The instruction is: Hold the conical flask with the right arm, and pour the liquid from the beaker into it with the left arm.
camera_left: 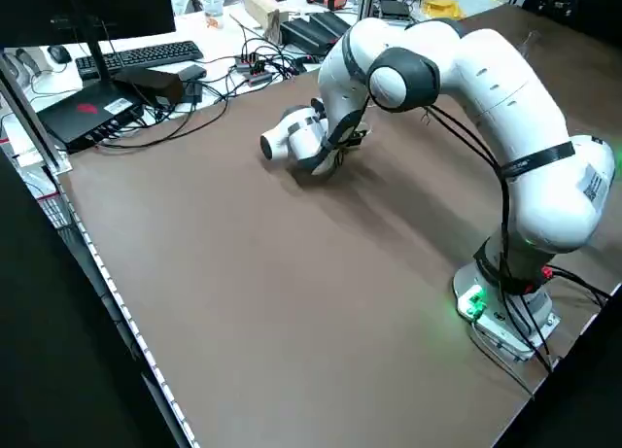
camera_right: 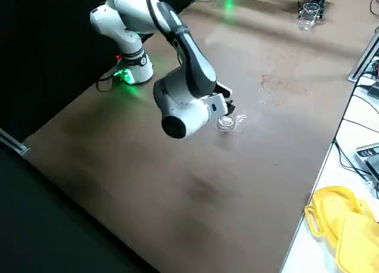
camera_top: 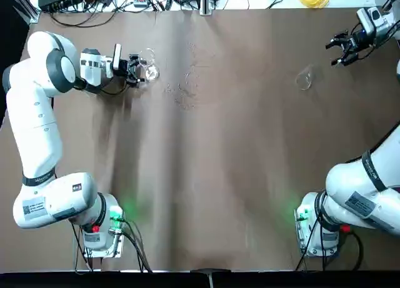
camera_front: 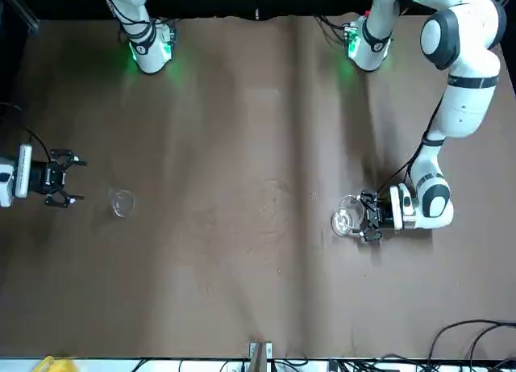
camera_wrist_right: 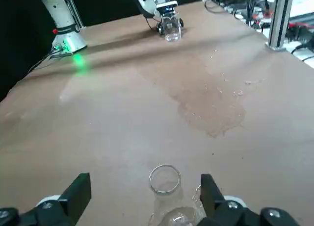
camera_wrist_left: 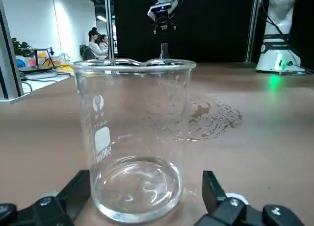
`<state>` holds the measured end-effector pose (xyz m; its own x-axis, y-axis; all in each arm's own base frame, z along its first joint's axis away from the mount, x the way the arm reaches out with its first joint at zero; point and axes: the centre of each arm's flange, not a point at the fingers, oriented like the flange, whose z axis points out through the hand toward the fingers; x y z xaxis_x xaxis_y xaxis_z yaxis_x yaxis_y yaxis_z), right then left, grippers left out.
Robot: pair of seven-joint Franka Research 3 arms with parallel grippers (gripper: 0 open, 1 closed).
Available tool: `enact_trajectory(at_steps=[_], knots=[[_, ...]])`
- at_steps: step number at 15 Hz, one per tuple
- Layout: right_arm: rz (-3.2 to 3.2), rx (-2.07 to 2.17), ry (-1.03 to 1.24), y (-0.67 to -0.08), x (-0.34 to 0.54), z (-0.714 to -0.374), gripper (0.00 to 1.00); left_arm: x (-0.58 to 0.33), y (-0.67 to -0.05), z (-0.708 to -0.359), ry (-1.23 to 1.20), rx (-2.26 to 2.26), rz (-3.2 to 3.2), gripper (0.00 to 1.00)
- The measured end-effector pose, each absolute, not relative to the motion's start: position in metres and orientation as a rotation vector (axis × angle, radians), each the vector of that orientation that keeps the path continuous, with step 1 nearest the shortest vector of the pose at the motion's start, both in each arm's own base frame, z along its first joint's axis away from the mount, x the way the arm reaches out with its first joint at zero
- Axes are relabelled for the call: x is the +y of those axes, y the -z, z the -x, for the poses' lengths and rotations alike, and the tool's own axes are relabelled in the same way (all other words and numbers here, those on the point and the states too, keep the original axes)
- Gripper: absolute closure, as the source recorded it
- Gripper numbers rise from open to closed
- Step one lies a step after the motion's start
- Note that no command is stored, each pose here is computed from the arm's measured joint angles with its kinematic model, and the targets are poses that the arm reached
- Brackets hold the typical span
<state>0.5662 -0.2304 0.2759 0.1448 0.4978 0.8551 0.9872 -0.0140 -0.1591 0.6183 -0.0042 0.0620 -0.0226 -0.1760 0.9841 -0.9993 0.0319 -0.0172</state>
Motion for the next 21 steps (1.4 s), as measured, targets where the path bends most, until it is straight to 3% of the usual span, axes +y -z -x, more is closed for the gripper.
enact_trajectory(at_steps=[21], knots=[[1.522, -1.412, 0.924, -0.218, -0.229, -0.563, 0.04, -0.016, -0.077, -0.631, -1.146, -1.402, -1.246, 0.00]])
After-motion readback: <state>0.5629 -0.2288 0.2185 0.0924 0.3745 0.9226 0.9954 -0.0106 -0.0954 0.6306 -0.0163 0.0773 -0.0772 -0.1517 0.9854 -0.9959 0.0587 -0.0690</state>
